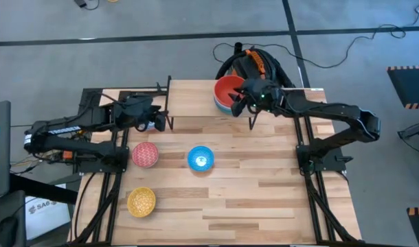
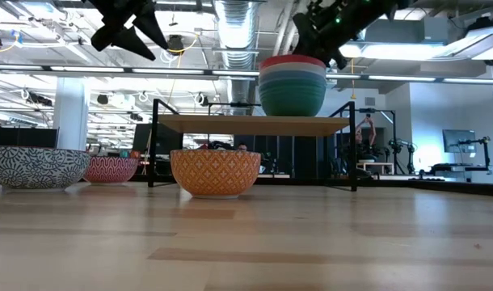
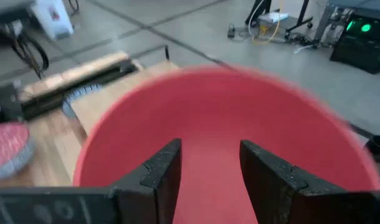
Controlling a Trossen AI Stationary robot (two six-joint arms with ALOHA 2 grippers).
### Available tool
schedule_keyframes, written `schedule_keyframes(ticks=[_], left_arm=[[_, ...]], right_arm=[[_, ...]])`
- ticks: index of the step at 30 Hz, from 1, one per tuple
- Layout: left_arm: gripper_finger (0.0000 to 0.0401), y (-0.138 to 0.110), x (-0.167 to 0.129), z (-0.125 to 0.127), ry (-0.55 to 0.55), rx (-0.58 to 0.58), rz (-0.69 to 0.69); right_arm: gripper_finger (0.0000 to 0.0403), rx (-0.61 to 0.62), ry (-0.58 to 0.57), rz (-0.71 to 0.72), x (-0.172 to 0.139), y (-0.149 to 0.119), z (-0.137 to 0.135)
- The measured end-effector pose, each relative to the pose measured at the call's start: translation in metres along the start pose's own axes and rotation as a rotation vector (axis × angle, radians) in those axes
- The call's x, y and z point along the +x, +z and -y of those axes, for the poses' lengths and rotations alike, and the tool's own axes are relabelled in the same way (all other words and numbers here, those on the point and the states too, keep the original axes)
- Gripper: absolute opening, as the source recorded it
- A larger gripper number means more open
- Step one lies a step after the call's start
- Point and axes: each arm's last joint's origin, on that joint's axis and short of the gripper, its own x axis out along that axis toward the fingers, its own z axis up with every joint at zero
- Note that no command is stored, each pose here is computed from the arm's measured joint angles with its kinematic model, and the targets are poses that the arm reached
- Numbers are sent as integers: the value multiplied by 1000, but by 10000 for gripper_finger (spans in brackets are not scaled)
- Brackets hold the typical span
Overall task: Place and stack bowls onto a shelf
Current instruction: Stack the orange bowl on top of the white bowl on the shelf, then put the light blue patterned bowl on the shelf
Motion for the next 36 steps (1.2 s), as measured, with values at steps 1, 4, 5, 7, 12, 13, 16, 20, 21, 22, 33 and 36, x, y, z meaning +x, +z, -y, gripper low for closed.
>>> schedule_keyframes(ticks=[1, 4, 5, 7, 12, 13, 16, 20, 21, 22, 33, 36], left_arm=[[194, 0, -1, 1, -5, -2, -1], [194, -2, -3, 4, -25, -13, 0], [194, -3, -3, 5, -29, -12, -3], [194, -4, -5, 8, -38, -12, -2], [194, -9, -10, 16, -58, 0, 3], [194, -10, -9, 18, -67, 2, 2], [194, -12, -9, 26, -107, -2, 2], [194, -17, -6, 40, -159, 6, -7], [194, -19, -4, 46, -180, -2, -2], [194, -21, -3, 52, -195, -2, -7], [194, -68, 17, 108, -237, -26, -138], [194, -80, 26, 123, -222, -13, -168]], right_arm=[[187, -6, 0, -1, 1, 0, 0], [187, -13, 1, 21, 3, 1, -1], [187, -12, 3, 32, 2, 2, -1], [187, -6, 7, 57, -4, 7, 0], [187, 7, 34, 139, -28, 24, 0], [187, 6, 42, 151, -33, 26, 0], [187, 16, 74, 186, -49, 32, -3], [187, 77, 119, 160, -65, 30, -11], [187, 117, 120, 144, -69, 28, -13], [187, 158, 116, 117, -72, 25, -15], [187, 301, 175, -125, -118, -12, -55], [187, 339, 227, -158, -132, -19, -67]])
